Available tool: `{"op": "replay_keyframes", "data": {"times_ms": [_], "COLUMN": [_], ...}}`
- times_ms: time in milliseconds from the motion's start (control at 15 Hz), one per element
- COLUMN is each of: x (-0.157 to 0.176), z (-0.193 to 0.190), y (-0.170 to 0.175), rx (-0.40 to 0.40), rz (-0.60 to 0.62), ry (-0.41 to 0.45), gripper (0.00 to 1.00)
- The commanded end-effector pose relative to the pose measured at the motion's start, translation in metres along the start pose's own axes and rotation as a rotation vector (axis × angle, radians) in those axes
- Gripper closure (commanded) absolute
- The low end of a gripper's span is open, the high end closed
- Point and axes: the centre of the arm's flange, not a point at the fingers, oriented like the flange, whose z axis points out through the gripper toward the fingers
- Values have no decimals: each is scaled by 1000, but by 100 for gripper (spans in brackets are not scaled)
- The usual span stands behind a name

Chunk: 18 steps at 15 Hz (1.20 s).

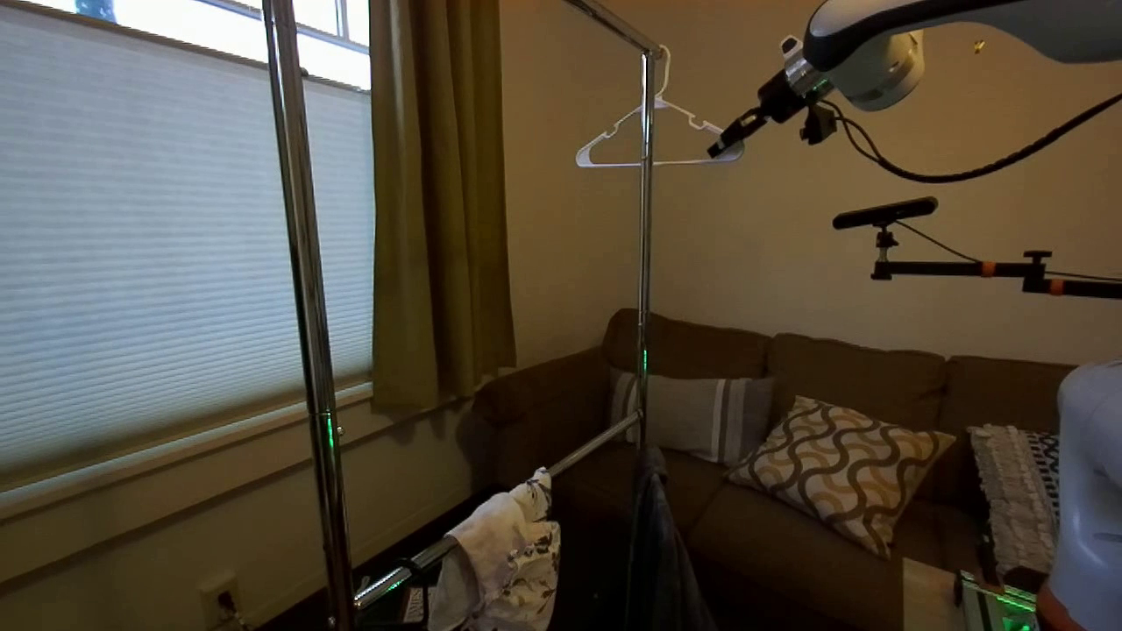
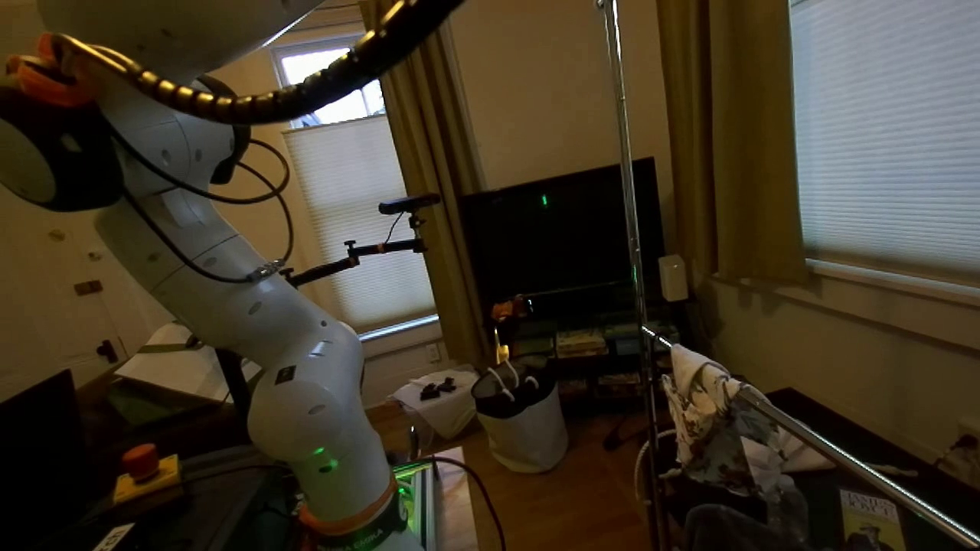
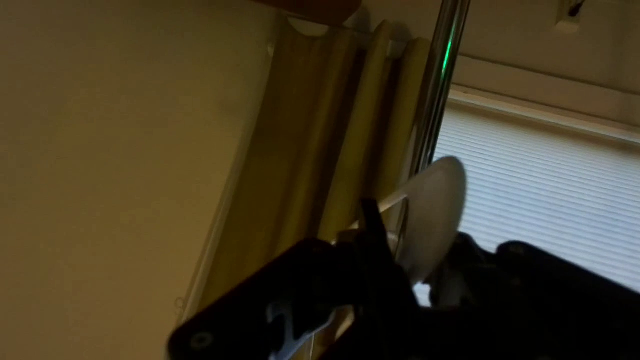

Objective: Move the white hanger to the left

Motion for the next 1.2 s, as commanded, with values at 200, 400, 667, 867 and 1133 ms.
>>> {"op": "replay_keyframes", "data": {"times_ms": [200,400,667,867,1133], "x": [-3,1,16,22,14], "z": [-8,-15,-32,-38,-42], "y": [1,5,11,17,22], "rx": [-19,-48,-115,-180,-217], "rz": [44,84,145,221,286], "ry": [7,57,171,205,182], "gripper": [99,99,99,99,99]}}
